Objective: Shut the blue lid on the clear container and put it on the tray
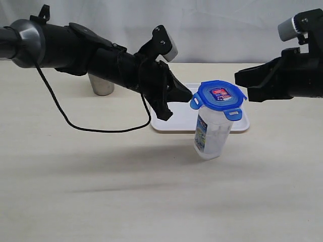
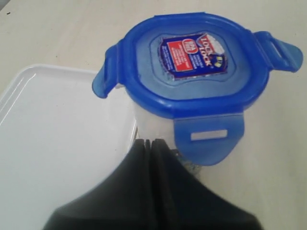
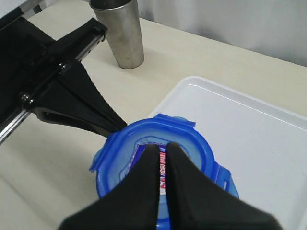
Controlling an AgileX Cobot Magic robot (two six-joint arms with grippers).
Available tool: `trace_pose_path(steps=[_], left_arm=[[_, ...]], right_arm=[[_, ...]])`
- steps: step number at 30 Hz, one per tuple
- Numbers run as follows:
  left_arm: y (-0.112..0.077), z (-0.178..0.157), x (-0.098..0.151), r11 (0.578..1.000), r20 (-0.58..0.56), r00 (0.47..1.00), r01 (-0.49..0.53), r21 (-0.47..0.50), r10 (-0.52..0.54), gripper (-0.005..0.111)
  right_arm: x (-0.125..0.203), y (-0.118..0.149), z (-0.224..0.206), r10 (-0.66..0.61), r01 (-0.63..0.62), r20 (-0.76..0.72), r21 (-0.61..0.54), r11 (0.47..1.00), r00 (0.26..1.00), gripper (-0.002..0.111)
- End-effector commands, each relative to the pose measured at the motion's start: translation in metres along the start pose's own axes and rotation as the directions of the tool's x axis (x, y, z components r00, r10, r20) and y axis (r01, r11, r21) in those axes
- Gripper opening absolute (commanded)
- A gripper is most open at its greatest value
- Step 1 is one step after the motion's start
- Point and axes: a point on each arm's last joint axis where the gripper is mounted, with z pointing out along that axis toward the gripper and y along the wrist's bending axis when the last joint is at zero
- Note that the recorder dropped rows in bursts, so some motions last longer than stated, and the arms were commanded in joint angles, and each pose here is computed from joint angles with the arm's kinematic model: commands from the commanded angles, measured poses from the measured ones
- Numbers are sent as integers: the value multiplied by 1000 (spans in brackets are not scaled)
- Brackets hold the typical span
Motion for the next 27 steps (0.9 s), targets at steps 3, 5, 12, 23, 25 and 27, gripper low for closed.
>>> trace_pose_path(steps=[3,5,12,23,25,27], left_arm=[[-4,-4,-7,1000,23,1000,6,28,-6,0],[-7,-5,-8,999,29,1000,5,53,-6,0],[-2,-4,-7,1000,16,1000,10,0,-10,0],[1,-4,-5,999,3,1000,8,-37,-8,0],[0,-3,-3,999,-2,1000,17,-35,-17,0],[-1,-3,1,999,-12,1000,20,-40,-21,0]], right_arm=[[0,1,0,-21,21,0,-9,1000,1000,4],[0,1,0,-21,21,0,-9,1000,1000,4],[0,1,0,-21,21,0,-9,1000,1000,4],[8,4,14,-39,36,-39,-57,998,998,4],[7,8,17,-49,46,-42,-61,997,998,4],[7,9,18,-56,54,-44,-53,997,997,4]])
